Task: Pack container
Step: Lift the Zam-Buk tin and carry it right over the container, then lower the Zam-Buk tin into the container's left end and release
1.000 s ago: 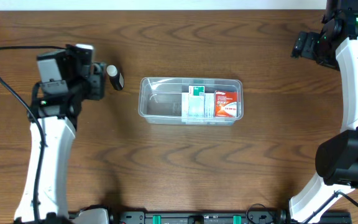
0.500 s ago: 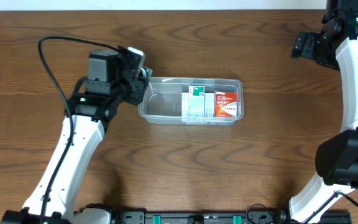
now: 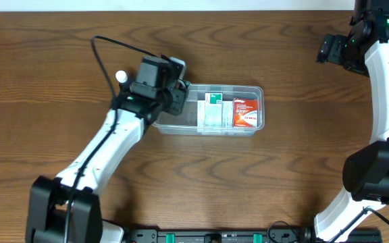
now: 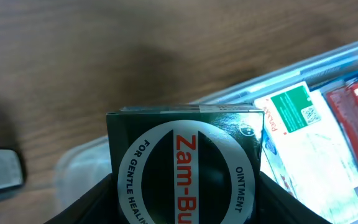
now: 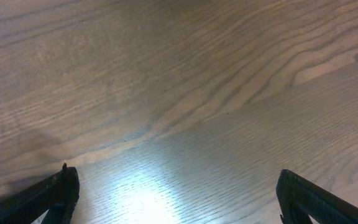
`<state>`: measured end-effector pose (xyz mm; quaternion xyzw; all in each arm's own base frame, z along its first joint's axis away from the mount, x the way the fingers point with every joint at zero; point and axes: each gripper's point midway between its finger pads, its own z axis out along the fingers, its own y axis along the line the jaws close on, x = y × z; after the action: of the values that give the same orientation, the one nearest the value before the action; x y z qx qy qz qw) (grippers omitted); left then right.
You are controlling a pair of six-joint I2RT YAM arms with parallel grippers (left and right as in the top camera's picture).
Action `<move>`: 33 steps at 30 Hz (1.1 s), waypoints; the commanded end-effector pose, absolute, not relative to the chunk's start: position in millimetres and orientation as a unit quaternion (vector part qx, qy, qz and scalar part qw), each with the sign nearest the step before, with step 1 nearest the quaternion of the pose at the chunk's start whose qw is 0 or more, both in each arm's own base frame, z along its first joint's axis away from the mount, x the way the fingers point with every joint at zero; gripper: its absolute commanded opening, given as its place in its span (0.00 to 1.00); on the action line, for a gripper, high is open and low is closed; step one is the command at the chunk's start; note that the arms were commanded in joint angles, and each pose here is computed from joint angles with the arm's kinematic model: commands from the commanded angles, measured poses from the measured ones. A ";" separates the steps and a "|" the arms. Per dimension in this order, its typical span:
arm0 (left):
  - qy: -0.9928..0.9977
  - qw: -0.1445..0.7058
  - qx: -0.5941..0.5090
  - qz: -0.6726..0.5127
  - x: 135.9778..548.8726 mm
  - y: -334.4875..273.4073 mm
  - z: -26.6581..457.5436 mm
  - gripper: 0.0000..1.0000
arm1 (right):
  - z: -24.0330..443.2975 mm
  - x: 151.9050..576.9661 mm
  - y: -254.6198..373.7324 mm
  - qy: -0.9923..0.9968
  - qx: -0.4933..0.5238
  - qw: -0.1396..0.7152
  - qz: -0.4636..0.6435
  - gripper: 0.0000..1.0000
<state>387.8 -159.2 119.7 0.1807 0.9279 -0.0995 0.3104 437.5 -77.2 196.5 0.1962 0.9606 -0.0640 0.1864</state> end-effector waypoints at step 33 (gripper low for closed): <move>0.956 0.267 0.096 -0.073 385.2 -163.1 86.4 0.75 | 200.4 435.3 -80.7 0.958 0.201 0.190 -0.070 0.99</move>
<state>380.0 -162.0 81.0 0.1006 0.9576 -0.0758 0.2590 437.5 -77.2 196.5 0.1962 0.9606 -0.0640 0.1864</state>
